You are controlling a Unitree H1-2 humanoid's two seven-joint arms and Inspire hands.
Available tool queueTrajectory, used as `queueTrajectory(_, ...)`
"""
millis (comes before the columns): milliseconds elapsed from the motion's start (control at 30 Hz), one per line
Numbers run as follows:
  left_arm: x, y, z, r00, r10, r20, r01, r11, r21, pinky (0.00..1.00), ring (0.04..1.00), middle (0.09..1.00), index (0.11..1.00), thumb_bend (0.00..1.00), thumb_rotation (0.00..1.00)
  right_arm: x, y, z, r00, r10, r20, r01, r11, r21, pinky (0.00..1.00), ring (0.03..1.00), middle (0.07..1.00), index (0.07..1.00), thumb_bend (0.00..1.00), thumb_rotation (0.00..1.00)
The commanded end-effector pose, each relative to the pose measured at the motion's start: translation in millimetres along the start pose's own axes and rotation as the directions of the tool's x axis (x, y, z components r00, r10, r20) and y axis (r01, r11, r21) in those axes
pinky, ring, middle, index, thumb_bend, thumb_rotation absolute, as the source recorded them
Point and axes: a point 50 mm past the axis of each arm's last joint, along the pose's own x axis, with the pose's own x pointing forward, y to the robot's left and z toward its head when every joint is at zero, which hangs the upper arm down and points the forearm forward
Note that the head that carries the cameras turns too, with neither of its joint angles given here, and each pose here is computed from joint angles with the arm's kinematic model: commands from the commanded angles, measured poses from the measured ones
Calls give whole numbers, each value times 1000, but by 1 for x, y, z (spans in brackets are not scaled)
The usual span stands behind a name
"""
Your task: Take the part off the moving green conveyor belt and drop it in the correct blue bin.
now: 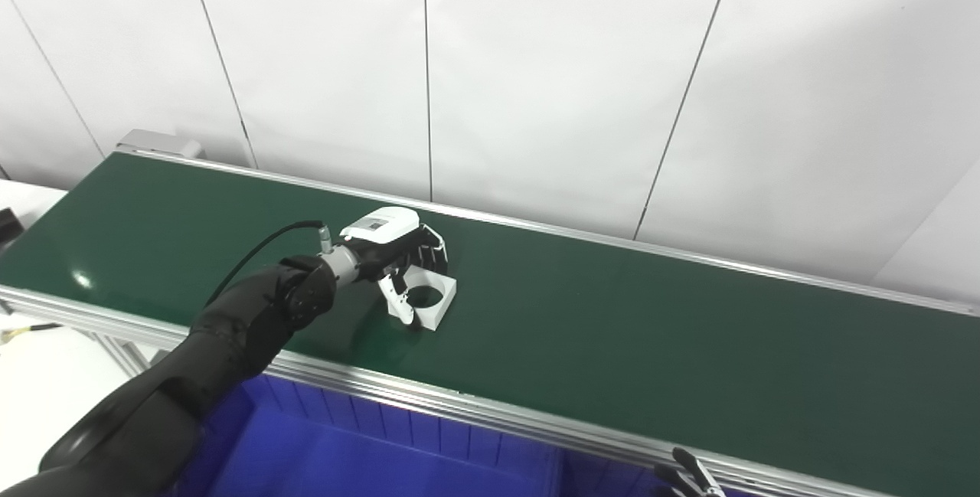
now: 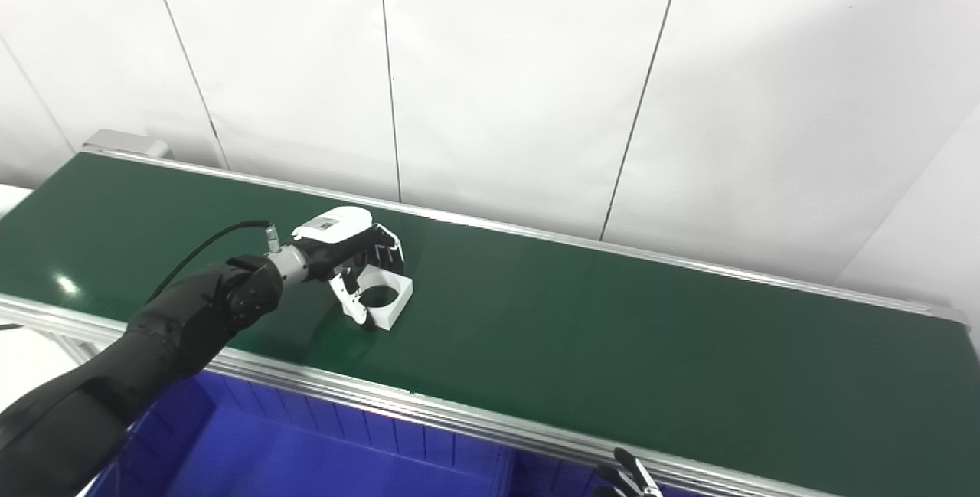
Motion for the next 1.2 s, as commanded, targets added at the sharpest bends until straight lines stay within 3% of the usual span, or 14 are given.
queueTrajectory(0,-6,49,4,986,151,73,-150,989,-9,467,434,502,494,501,0,5,1,12,996,-22,91,21,1000,15,697,748,799,890,786,259)
queueTrajectory(67,-13,59,8,977,191,93,-188,982,-32,475,439,503,500,501,0,5,2,13,995,-23,95,22,1000,10,693,745,795,888,791,272)
queueTrajectory(133,-23,71,14,956,267,123,-259,963,-77,452,434,497,512,500,0,5,3,14,995,-23,98,22,1000,11,696,749,796,886,795,272)
queueTrajectory(267,-51,95,27,890,410,199,-384,910,-155,382,401,488,533,496,0,5,5,18,994,-28,110,29,1000,0,696,750,792,878,806,279)
queueTrajectory(467,-77,105,40,834,489,256,-426,865,-265,411,411,500,523,497,0,6,9,22,992,-38,124,40,999,-11,693,741,779,862,831,288)
queueTrajectory(567,-88,104,44,820,505,269,-437,856,-275,413,411,508,517,497,0,7,12,25,990,-40,133,41,999,-7,697,745,782,864,836,298)
queueTrajectory(633,-95,97,45,819,507,268,-432,853,-294,387,402,507,523,496,0,8,14,27,989,-40,143,41,999,-10,693,744,783,865,836,304)
queueTrajectory(800,-107,67,40,850,472,233,-375,854,-360,418,425,505,517,498,0,15,20,31,986,-40,163,43,999,-14,671,730,774,853,840,308)
queueTrajectory(867,-108,64,40,854,468,229,-370,854,-366,415,423,506,519,498,0,16,21,32,986,-41,164,43,999,-12,670,729,772,850,840,303)
queueTrajectory(967,-115,30,36,884,431,183,-338,858,-386,401,411,508,524,498,0,18,25,34,985,-56,166,57,998,-7,675,737,776,852,847,301)
queueTrajectory(1033,-118,11,37,899,405,165,-312,858,-408,340,418,484,528,498,0,19,27,36,984,-62,164,64,998,-8,679,739,777,855,846,296)
queueTrajectory(1167,-124,-25,45,925,346,155,-245,858,-452,426,421,502,526,498,0,22,29,41,983,-68,168,70,998,-4,681,737,775,853,845,282)
